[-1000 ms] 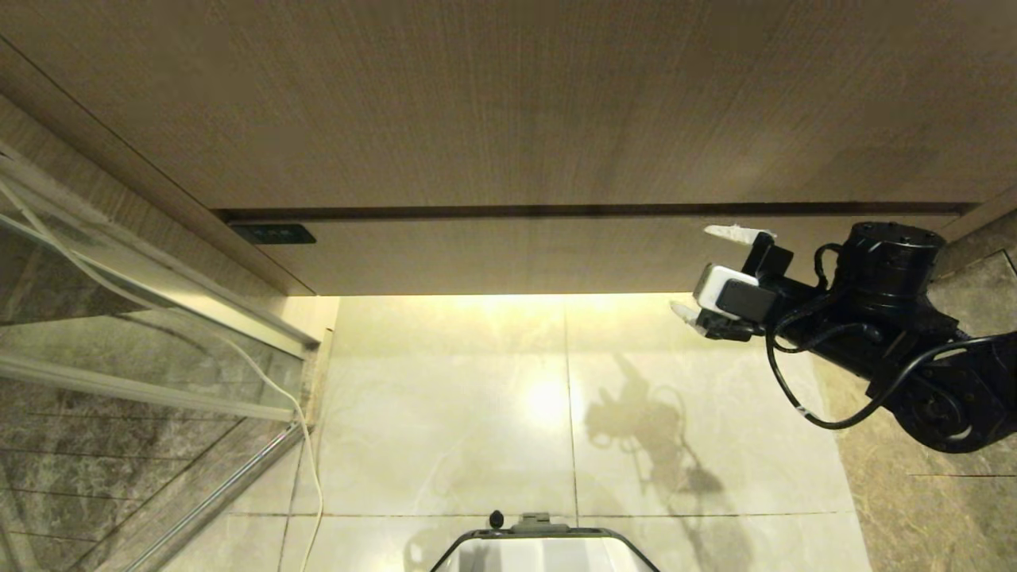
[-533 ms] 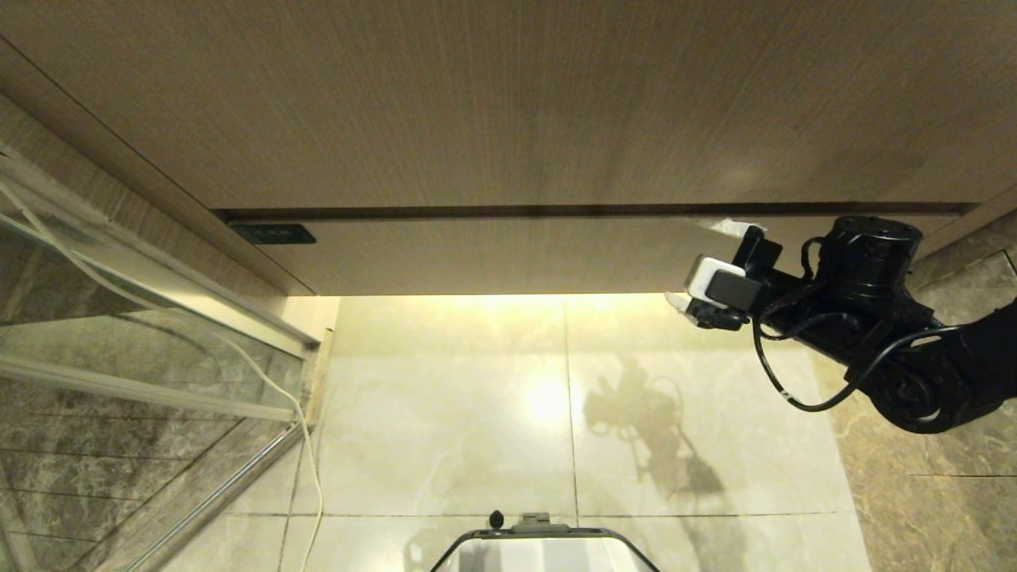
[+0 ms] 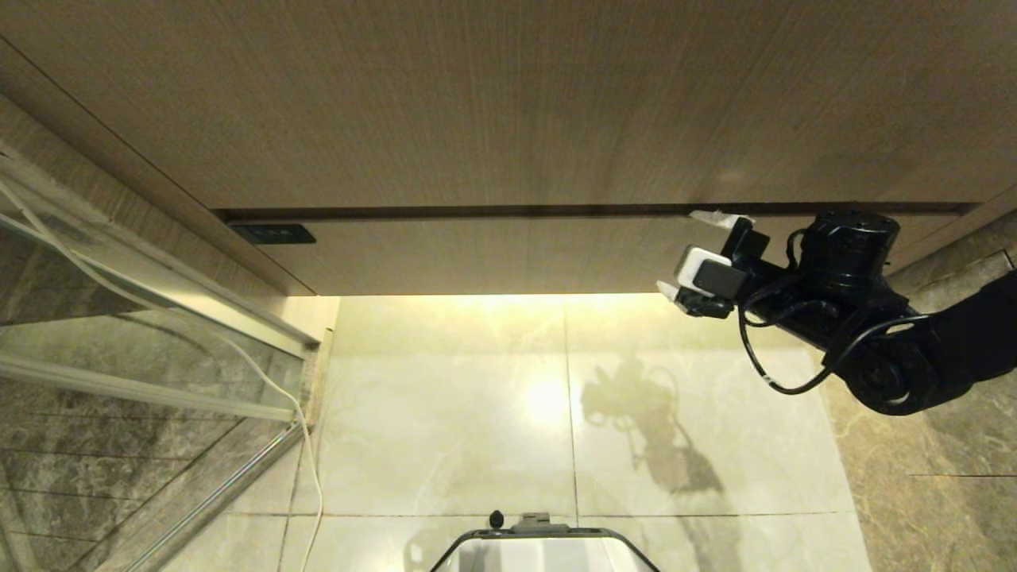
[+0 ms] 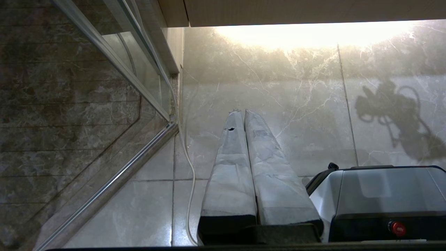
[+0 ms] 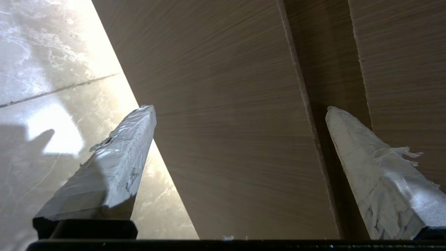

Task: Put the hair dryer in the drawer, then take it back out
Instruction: Pull open the drawer

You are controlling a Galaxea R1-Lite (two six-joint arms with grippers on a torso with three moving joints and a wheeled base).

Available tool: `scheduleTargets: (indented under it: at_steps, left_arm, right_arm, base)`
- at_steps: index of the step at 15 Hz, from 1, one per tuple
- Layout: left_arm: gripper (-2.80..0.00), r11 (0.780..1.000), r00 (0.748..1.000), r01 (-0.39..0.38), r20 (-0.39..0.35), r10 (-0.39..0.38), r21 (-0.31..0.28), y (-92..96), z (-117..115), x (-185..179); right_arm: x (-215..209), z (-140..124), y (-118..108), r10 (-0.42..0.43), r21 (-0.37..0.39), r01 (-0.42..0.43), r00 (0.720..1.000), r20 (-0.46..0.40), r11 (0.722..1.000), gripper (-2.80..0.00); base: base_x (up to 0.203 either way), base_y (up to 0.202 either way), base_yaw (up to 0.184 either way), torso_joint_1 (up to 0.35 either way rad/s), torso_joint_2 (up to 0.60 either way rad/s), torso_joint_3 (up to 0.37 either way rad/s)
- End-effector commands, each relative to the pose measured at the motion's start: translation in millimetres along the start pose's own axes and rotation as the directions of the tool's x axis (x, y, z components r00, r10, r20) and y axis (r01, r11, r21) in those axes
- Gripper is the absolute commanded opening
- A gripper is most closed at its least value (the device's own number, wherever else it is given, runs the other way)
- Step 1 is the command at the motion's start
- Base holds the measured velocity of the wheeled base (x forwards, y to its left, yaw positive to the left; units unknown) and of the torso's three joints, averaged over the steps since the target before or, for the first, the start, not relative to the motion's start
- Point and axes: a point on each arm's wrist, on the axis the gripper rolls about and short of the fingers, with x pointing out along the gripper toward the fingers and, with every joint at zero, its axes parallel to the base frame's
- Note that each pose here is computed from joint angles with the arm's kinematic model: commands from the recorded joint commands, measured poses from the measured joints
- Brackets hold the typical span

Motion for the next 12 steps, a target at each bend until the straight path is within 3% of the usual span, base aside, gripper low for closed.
scheduleTargets:
  at_steps: [1,12]
  left_arm:
    - [-2.8,1.0,1.0,0.0,-0.002,0.0,0.0,0.0,-0.4,0.1]
    - [-2.8,1.0,1.0,0.0,-0.002,0.0,0.0,0.0,-0.4,0.1]
  right_arm:
    - [6.2,-1.6,0.3,-0.017,-0.01,0.017,1.0,0.006,1.0,0.0]
    - [28.1,-11.8,9.0,-0.052,-0.001,0.052,0.998,-0.025,0.999,0.0]
  base:
    - [0.0,0.0,0.0,0.0,0.0,0.0]
    - [0.0,0.0,0.0,0.0,0.0,0.0]
